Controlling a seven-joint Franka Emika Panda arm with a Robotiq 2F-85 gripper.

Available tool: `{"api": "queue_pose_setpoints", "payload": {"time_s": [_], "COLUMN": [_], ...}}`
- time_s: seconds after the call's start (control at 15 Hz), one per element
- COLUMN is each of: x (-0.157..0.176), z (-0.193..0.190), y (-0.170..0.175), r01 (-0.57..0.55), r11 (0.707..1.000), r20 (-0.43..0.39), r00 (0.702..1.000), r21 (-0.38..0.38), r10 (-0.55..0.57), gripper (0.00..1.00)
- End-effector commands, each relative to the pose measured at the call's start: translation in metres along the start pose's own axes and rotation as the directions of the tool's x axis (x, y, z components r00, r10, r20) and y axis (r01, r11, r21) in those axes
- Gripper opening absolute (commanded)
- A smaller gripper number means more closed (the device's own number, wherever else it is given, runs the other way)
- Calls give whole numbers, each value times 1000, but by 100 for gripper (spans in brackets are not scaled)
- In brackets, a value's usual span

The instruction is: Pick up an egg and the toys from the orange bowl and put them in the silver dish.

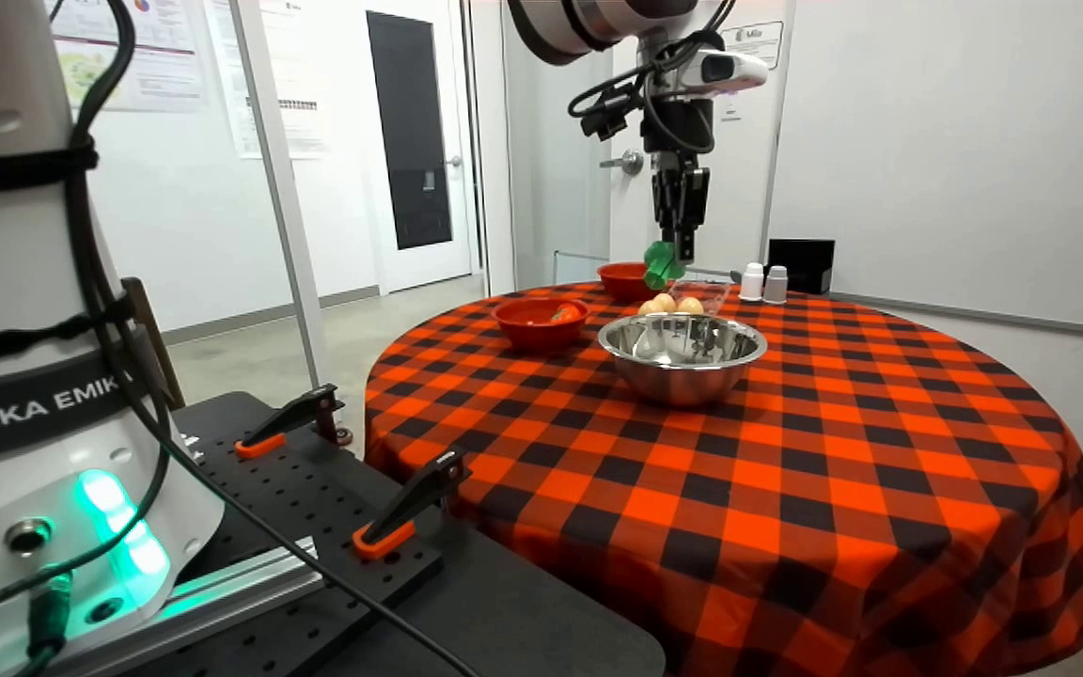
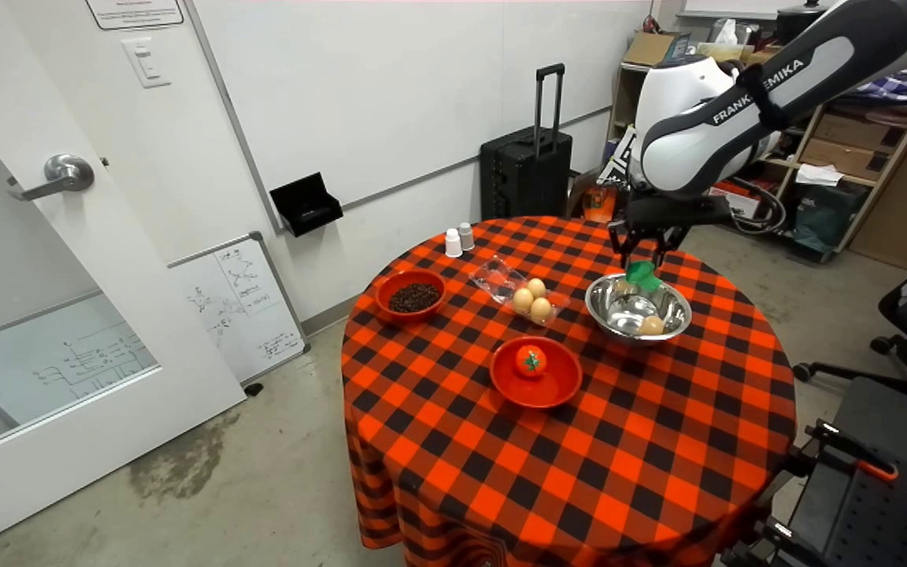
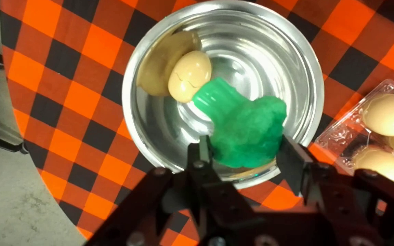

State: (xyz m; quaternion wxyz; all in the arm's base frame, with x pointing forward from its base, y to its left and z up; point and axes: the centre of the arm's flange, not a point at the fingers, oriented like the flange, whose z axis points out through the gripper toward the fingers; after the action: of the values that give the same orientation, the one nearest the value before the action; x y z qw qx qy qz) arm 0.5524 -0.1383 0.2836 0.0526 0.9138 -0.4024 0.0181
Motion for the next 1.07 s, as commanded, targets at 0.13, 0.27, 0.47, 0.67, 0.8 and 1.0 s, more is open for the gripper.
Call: {"api": "queue_pose_setpoints", "payload": {"time_s": [0.13, 0.27, 0.47, 0.67, 0.8, 1.0], "x": [5, 6, 7, 8, 8, 5], "z": [24, 34, 48, 60, 68, 83], "y": [-14, -18, -22, -24, -23, -23], "r01": [19, 30, 46, 54, 57, 67], "r11": [1000, 1000, 999, 998, 998, 997], "r20": [-80, -89, -103, -107, -97, -79], "r00": [997, 996, 994, 993, 994, 994], "r21": [3, 1, -5, -15, -21, -37], "r10": [-18, -30, -46, -55, -59, -70], "gripper": [26, 26, 26, 26, 26, 26]}}
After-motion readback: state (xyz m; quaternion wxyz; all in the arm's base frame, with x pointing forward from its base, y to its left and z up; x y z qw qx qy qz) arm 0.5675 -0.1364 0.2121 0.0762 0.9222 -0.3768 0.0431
